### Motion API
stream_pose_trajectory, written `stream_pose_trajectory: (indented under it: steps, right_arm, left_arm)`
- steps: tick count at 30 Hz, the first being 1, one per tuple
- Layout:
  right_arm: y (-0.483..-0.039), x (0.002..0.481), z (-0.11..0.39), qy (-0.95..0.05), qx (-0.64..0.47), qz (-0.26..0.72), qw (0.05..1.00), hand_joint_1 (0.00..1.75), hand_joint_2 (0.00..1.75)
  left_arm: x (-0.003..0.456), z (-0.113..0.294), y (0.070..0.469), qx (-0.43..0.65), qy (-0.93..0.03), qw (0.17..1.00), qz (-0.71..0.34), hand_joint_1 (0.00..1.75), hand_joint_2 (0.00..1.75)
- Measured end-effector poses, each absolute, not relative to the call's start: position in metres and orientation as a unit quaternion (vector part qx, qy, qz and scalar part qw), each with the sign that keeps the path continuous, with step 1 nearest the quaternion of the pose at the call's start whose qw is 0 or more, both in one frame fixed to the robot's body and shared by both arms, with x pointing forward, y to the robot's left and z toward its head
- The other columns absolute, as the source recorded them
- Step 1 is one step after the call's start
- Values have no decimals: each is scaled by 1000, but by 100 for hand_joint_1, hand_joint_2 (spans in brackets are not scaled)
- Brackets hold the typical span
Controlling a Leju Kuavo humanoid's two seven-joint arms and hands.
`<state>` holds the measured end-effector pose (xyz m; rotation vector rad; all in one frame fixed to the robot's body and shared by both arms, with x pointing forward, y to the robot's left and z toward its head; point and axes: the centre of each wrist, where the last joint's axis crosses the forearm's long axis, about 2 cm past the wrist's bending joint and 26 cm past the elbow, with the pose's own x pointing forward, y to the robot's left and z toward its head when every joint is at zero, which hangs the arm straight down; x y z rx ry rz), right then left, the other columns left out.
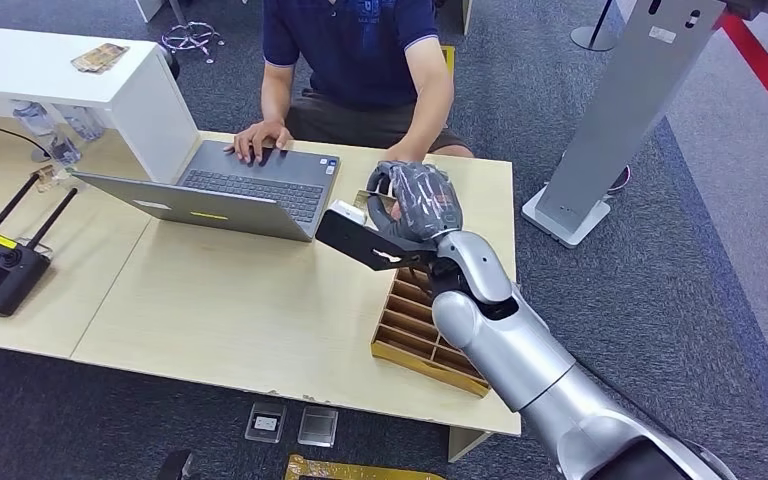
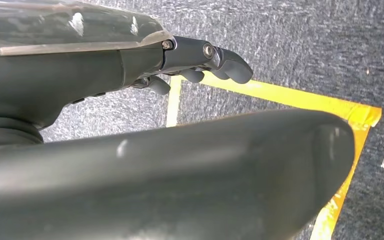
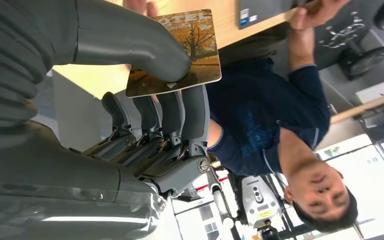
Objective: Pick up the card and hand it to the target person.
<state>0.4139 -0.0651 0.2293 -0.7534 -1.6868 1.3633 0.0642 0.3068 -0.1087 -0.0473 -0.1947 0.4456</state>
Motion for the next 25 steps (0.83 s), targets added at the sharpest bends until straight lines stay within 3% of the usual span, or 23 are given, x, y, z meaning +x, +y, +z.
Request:
stream_pose_trajectory:
  steps: [11,15,25]
  right_arm:
    - [-74,410,216,-665,-310,537,418,136,175]
    - [-73,409,218,-671,-304,535,413,0,175]
    - [-72,408,223,-691,-297,520,404,0,175]
  left_arm:
    - [64,-109,307,-27,-92,972,215,0,0]
    - [64,-109,306,-24,-90,973,212,0,0]
    - [64,-109,308,-21,-95,970,223,0,0]
